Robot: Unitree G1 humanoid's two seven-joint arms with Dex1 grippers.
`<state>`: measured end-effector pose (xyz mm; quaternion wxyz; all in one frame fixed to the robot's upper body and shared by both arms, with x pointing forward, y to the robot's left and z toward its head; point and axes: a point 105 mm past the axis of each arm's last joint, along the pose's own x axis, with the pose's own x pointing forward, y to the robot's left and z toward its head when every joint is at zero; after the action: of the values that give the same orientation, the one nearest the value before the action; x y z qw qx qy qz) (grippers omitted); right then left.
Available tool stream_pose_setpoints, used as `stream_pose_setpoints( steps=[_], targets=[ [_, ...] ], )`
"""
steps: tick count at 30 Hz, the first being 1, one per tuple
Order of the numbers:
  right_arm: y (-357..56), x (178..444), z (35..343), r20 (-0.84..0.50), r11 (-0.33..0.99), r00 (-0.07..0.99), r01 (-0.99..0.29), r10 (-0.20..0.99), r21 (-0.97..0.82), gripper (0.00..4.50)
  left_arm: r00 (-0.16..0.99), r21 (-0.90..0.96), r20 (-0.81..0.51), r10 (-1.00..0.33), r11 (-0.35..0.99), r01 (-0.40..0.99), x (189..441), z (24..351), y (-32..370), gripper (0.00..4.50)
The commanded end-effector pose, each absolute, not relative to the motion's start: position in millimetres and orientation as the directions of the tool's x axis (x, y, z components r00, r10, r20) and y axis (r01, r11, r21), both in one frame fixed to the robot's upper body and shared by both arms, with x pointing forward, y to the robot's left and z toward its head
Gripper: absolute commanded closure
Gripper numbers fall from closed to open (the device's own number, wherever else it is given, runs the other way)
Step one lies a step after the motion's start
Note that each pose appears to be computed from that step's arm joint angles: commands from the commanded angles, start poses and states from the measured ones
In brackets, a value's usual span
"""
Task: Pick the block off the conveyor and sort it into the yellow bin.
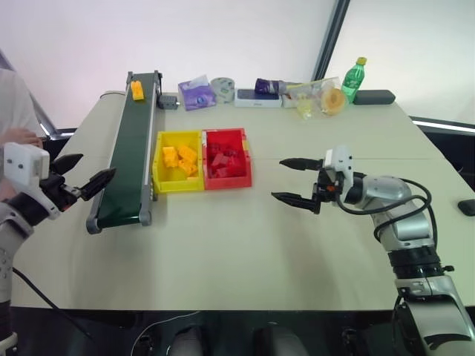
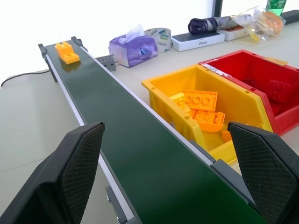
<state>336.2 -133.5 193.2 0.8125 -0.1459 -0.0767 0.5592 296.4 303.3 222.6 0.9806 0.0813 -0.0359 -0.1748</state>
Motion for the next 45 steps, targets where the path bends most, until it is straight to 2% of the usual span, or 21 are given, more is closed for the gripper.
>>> stream_pose_setpoints(
  steps=[1,19,21,23,27,31,37,41,45],
  targets=[
    [-133.5,333.6,206.0,-0.010,0.326,0.355,-0.870,0.935,-0.369,0.00,0.930,0.226,0.073,-0.359,0.915,0.336,291.7,236.8,300.8,0.04],
    [-132.7,334.2,207.1,-0.005,0.329,0.355,-0.871,0.935,-0.366,0.00,0.933,0.194,0.100,-0.345,0.927,0.322,292.6,237.9,295.6,0.04],
    [-132.3,333.5,208.1,-0.003,0.326,0.351,-0.872,0.936,-0.364,0.00,0.966,0.241,0.074,-0.247,0.945,0.223,299.9,231.2,300.7,0.04],
    [-131.9,332.8,210.0,0.009,0.326,0.345,-0.879,0.939,-0.348,0.00,0.976,0.251,0.065,-0.210,0.950,0.188,302.9,227.1,298.7,0.04],
    [-129.2,330.4,214.7,0.032,0.310,0.314,-0.907,0.949,-0.283,0.00,0.988,0.225,0.082,-0.133,0.968,0.112,312.4,227.9,289.0,0.04],
    [-129.6,333.5,216.1,0.020,0.315,0.326,-0.895,0.945,-0.316,0.00,0.995,0.169,0.093,0.034,0.984,-0.049,323.5,230.2,297.0,0.04],
    [-128.0,334.0,215.1,0.020,0.313,0.324,-0.894,0.946,-0.320,0.00,0.983,0.116,0.095,0.158,0.979,-0.169,334.9,235.4,290.6,0.04],
    [-126.8,334.3,215.0,0.020,0.314,0.326,-0.890,0.945,-0.331,0.00,0.986,0.091,0.100,0.133,0.986,-0.142,344.9,237.5,269.9,0.04],
    [-127.9,333.9,214.5,0.019,0.320,0.333,-0.885,0.943,-0.338,0.00,0.989,0.106,0.098,0.114,0.987,-0.124,344.7,238.0,273.6,0.04]
  ],
)
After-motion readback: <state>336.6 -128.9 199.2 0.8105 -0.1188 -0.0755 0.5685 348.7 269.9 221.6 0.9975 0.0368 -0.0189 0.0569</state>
